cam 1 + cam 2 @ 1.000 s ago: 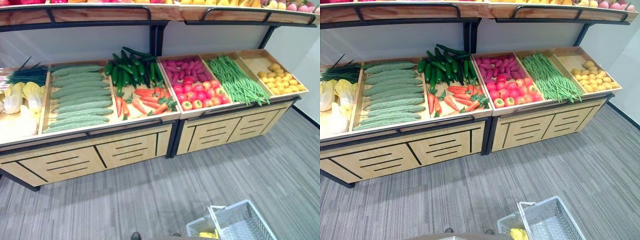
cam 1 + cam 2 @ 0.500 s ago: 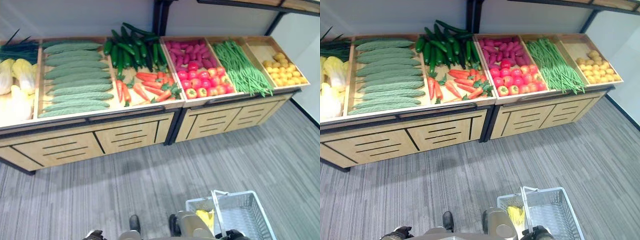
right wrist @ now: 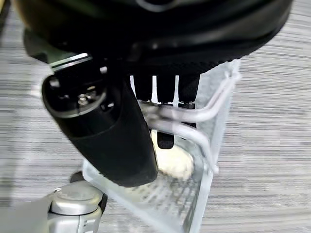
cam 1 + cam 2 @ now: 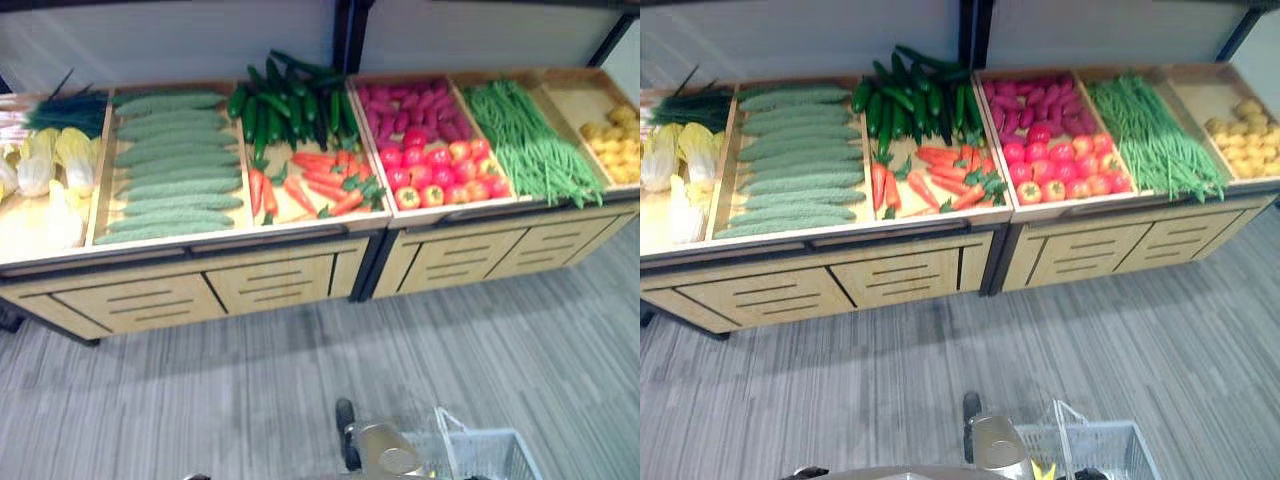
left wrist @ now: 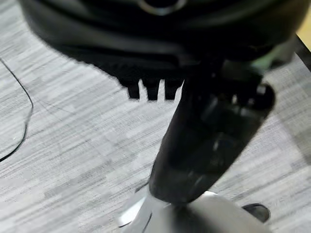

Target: Get the vegetables into the basket

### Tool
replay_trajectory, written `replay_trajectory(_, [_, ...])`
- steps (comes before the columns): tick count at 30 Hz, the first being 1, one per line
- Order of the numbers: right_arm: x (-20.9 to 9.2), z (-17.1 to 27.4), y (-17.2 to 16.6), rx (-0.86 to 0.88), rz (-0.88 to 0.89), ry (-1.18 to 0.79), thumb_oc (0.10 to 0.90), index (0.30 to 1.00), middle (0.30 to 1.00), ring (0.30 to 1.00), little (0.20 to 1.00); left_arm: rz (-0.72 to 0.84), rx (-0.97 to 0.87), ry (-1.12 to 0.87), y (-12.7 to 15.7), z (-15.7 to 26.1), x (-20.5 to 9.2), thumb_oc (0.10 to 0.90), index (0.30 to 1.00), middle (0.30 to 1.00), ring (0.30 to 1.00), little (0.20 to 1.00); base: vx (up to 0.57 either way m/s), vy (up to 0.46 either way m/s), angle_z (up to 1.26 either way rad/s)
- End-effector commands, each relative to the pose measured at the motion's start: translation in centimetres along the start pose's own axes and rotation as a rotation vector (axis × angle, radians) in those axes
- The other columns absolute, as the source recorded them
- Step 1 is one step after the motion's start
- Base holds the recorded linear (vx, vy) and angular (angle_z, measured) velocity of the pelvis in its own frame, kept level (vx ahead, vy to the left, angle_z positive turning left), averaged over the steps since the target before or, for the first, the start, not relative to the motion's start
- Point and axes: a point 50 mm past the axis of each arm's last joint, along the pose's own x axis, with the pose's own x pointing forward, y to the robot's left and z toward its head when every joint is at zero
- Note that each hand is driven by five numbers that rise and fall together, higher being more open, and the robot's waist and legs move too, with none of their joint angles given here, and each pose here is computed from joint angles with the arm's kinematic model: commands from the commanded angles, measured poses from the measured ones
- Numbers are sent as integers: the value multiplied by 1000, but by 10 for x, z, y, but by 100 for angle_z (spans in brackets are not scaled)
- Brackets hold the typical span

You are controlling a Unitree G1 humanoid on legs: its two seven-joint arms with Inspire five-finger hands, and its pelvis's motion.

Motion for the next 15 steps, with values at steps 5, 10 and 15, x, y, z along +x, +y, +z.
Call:
replay_trajectory(5, [-1,30,-30,0,-81,-103,400,300,300,300,300,16,-25,-119,2,40,-3,900,1000,1000,1000,1000,185,-115,4])
replay_trajectory(10, [-1,27,-34,6,-91,-84,400,300,300,300,300,19,-16,-134,4,47,-3,900,1000,1000,1000,1000,137,-110,20])
replay_trajectory(15, [-1,25,-37,-5,-101,-69,400,300,300,300,300,33,-53,-125,8,44,-3,900,1000,1000,1000,1000,131,-153,-4])
